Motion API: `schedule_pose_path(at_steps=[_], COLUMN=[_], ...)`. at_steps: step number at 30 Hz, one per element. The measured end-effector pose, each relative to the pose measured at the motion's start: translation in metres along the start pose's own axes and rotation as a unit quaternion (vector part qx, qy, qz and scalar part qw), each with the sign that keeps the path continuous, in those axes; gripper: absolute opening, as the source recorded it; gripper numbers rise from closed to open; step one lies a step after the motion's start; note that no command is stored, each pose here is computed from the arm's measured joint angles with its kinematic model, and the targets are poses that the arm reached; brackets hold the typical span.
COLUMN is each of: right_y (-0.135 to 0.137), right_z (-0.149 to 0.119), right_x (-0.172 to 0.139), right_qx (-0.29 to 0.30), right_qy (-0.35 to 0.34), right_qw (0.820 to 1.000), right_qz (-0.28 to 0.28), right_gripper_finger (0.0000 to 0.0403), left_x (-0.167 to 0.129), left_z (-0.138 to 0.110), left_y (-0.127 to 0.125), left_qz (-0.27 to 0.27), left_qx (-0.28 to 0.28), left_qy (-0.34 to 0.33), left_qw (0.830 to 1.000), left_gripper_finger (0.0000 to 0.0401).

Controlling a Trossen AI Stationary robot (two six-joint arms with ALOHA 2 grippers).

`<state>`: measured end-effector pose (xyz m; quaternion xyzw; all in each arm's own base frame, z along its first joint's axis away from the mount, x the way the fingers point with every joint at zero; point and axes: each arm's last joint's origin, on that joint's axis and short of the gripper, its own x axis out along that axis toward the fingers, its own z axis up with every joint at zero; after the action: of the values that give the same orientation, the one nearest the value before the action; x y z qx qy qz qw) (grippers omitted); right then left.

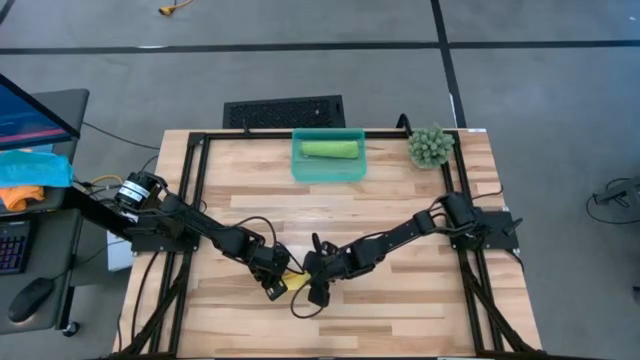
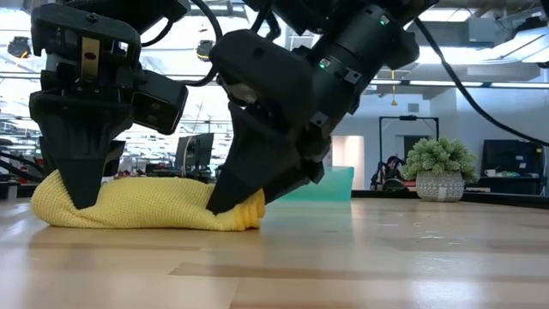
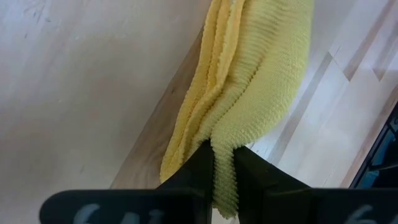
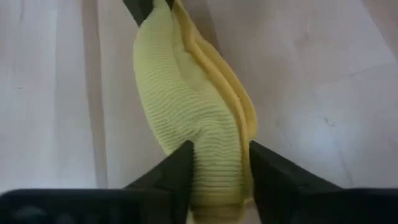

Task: Roll microfiber towels into tight, uniform cylinder then place into a basket
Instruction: Roll the yellow towel

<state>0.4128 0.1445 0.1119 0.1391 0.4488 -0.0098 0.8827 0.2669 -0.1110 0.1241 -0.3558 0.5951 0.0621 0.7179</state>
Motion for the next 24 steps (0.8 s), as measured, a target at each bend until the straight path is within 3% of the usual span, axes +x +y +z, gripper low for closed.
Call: schedule_pose_path(at_steps=[6, 9, 19, 24], right_y=[0.0016, 0.002, 0.0018, 0.0019], right_z=[-0.0001, -0.0005, -0.002, -0.0023], right_x=[0.0005, 0.0004, 0.0011, 0.0011], right_qx=[0.0, -0.003, -0.009, -0.01], right_qy=[0.008, 0.012, 0.016, 0.017], right_qw=[1.0, 0.999, 0.999, 0.999], right_qz=[0.024, 0.029, 0.029, 0.029], right_gripper_finger=[0.0069, 0.0035, 0.0048, 0.0039], left_x=[0.0, 0.0, 0.0003, 0.0004], left_z=[0.0, 0.0, 0.0004, 0.0009], left_y=[0.0, 0.0, -0.0004, -0.0011], left_qz=[0.0, 0.0, -0.002, 0.0], left_qx=[0.005, 0.014, 0.106, 0.116], left_qy=[0.0, 0.0, -0.005, -0.015], left_qw=[1.0, 1.0, 0.994, 0.993], left_gripper_finger=[0.0027, 0.0027, 0.0033, 0.0086])
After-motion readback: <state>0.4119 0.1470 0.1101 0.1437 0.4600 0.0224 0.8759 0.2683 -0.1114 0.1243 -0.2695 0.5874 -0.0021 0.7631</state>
